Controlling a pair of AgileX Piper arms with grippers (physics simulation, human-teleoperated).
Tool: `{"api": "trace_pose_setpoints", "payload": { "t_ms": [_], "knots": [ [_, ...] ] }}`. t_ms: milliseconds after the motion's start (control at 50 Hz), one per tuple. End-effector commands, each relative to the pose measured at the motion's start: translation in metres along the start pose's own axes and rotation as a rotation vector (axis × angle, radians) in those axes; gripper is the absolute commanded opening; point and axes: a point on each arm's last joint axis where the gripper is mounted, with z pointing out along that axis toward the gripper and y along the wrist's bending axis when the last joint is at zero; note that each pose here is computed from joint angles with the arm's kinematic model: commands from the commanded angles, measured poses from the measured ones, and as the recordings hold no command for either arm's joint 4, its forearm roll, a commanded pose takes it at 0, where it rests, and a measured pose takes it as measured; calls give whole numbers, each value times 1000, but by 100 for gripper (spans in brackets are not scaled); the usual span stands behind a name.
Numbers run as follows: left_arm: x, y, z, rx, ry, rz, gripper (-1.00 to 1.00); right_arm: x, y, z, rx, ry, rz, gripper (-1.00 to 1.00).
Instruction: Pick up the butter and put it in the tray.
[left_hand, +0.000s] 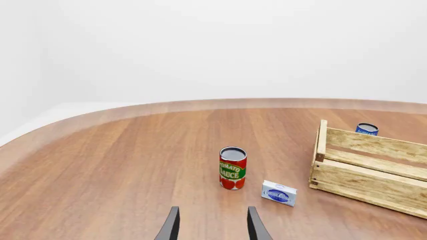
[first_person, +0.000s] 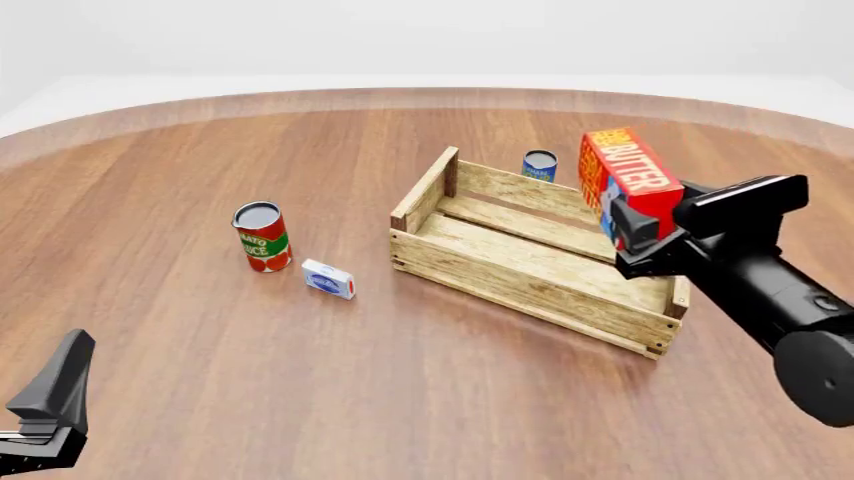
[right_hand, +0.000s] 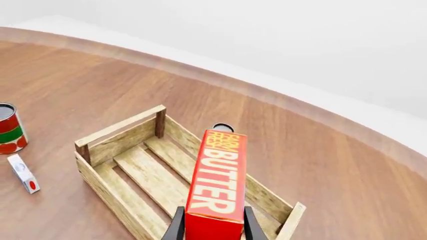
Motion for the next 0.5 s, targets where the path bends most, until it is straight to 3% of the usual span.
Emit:
{"api": "trace_pose_setpoints", "payload": {
  "t_ms": [20, 500],
  "knots": [
    [0, 0, 0, 0, 0, 0, 100, -4, 3, 13, -11, -23, 15, -100],
    [0, 0, 0, 0, 0, 0, 100, 8, 12, 44, -39, 6, 22, -100]
  ]
}}
